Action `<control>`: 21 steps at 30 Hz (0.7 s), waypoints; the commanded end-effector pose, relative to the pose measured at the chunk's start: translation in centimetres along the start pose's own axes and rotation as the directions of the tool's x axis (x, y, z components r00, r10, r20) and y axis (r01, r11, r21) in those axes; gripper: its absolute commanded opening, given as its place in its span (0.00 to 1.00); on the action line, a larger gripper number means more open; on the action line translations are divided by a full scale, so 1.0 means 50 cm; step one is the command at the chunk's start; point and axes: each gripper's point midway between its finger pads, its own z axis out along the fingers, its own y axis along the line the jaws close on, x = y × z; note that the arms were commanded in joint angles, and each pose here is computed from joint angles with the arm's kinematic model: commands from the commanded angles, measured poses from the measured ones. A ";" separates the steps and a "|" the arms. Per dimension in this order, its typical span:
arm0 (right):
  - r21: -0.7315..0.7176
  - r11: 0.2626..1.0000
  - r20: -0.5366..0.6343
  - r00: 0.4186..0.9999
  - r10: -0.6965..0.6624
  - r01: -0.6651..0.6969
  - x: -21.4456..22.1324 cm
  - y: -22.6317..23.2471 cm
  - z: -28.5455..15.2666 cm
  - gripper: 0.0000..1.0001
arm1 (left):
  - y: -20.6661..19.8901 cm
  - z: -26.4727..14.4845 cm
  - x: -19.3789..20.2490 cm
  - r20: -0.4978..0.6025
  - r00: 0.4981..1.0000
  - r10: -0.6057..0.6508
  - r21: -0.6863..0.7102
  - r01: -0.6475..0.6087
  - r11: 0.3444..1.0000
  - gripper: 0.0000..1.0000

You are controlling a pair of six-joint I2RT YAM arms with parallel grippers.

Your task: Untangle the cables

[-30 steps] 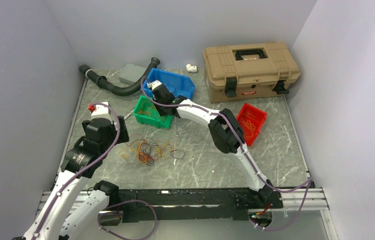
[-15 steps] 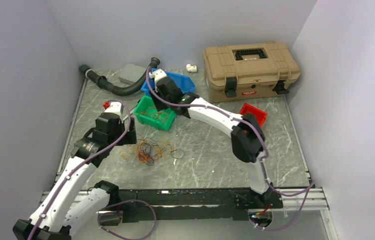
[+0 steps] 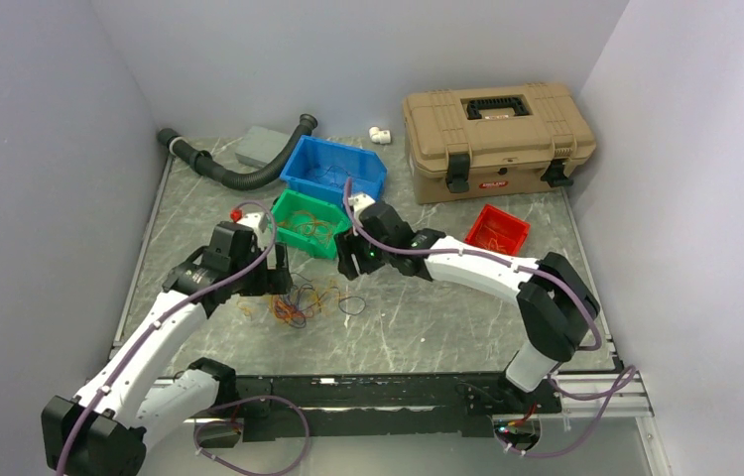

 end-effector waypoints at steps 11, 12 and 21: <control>-0.268 0.954 0.020 0.989 0.145 -0.135 0.011 0.094 0.057 0.61 | -0.047 0.035 0.018 -0.018 0.993 -0.114 0.125 0.115 0.985 0.98; -0.275 0.951 0.013 0.989 0.150 -0.140 0.014 0.095 0.066 0.60 | -0.045 0.034 0.018 -0.017 0.993 -0.114 0.121 0.115 0.986 0.98; -0.272 0.949 -0.054 0.987 0.150 -0.159 0.058 0.102 0.113 0.40 | -0.026 0.007 -0.011 0.029 0.996 -0.084 0.061 0.082 0.995 0.98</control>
